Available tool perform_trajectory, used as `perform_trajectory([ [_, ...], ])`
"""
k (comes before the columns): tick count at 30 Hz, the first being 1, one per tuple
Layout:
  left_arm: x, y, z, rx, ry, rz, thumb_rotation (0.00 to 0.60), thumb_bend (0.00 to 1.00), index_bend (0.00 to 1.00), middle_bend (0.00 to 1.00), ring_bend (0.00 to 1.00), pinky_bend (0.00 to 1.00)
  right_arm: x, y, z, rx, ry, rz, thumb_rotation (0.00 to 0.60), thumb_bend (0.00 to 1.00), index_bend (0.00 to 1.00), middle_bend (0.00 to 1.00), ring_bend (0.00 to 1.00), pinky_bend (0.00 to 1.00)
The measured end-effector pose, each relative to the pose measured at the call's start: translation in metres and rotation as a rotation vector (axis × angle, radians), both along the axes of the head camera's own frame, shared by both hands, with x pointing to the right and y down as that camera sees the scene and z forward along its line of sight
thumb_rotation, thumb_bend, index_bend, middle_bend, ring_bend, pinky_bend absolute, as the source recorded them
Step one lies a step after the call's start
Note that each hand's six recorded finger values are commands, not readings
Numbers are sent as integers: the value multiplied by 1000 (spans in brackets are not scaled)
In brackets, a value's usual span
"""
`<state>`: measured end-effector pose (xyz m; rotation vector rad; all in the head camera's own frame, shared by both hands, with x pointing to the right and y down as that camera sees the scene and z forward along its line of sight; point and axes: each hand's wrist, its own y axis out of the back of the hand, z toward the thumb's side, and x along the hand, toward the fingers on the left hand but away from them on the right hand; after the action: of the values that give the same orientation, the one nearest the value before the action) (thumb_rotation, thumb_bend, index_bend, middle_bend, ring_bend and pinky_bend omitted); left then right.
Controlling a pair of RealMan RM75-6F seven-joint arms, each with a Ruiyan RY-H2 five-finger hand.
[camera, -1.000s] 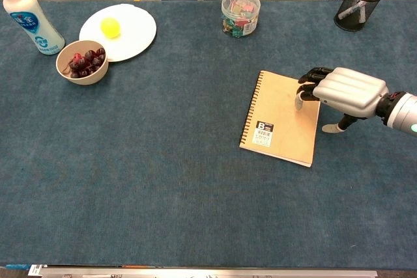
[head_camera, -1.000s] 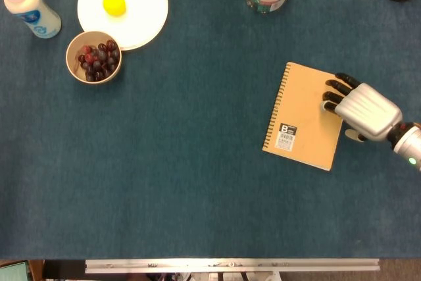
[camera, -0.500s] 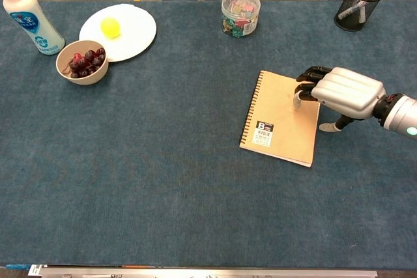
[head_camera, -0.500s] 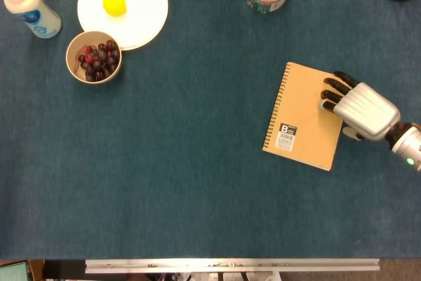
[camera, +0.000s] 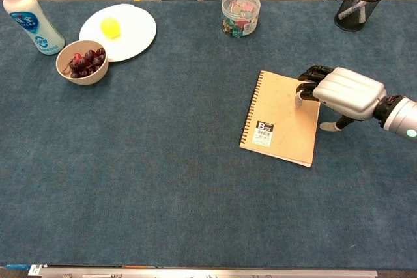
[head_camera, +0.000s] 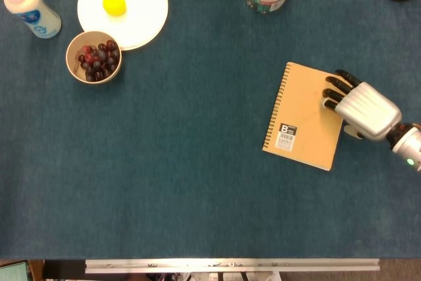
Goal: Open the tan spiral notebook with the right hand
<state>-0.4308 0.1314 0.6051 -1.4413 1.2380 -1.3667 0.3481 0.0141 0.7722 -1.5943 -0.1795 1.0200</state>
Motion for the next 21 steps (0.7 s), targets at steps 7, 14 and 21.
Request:
perform_trajectory([
  [7, -2, 0, 0, -3, -1, -5, 600, 408, 145, 94, 88, 140, -1, -1, 5, -1, 3, 1, 600, 152, 371, 323, 133, 123],
  [14, -3, 0, 1, -5, -1, -6, 600, 408, 145, 93, 88, 140, -5, -3, 9, -1, -3, 3, 600, 204, 371, 323, 141, 123],
  [21, -4, -1, 1, -5, -2, -8, 600, 408, 145, 93, 88, 140, -10, -6, 7, 9, -28, 0, 600, 256, 389, 329, 156, 123],
])
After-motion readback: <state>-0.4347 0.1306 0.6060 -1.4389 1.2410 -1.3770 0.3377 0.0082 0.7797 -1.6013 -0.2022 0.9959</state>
